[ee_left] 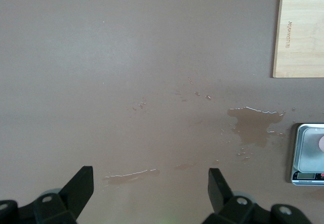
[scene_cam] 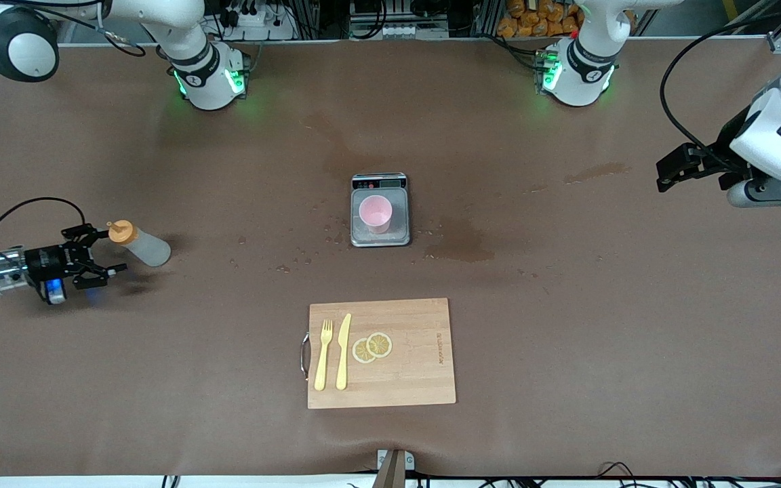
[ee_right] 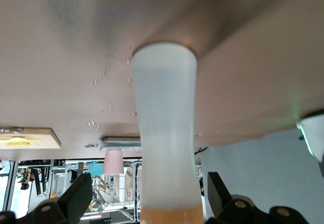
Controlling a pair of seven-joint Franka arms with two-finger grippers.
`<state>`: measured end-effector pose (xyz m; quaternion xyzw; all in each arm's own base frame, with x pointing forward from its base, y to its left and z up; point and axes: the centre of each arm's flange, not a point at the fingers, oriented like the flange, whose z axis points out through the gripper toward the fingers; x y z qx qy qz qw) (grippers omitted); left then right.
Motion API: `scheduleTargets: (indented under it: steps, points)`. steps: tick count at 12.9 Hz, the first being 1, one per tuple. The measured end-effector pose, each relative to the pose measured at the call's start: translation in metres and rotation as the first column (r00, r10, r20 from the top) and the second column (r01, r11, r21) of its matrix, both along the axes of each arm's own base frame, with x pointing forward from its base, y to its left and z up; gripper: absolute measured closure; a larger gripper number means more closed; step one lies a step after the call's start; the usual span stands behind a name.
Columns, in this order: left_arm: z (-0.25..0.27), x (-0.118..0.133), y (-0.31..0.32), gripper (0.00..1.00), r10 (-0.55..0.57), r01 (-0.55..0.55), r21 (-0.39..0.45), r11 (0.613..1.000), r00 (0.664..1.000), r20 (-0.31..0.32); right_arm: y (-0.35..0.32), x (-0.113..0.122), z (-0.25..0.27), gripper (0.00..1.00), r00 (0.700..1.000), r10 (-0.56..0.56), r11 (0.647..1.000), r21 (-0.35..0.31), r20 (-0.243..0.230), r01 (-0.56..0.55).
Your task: Add sauce to pink cup with both arms
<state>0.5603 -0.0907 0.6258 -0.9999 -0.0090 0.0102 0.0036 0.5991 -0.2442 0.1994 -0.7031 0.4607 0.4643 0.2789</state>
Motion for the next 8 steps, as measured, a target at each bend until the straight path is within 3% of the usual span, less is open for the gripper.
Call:
scheduleTargets:
  steps: [3,5,8]
  points:
    - [0.001,0.000,0.004,0.00,0.007,-0.007,0.000,1.000,1.000,0.002,0.003,0.011,0.045,0.00,0.999,0.030,0.999,-0.031,-0.011,-0.031]
    - [0.001,0.001,0.008,0.00,0.015,-0.015,0.000,1.000,1.000,0.002,0.019,0.022,0.084,0.00,0.995,0.101,0.990,-0.102,0.009,-0.099]
    - [0.001,0.001,0.010,0.00,0.019,-0.019,0.000,1.000,1.000,0.002,0.065,0.039,0.146,0.00,0.973,0.226,0.947,-0.242,0.044,-0.209]
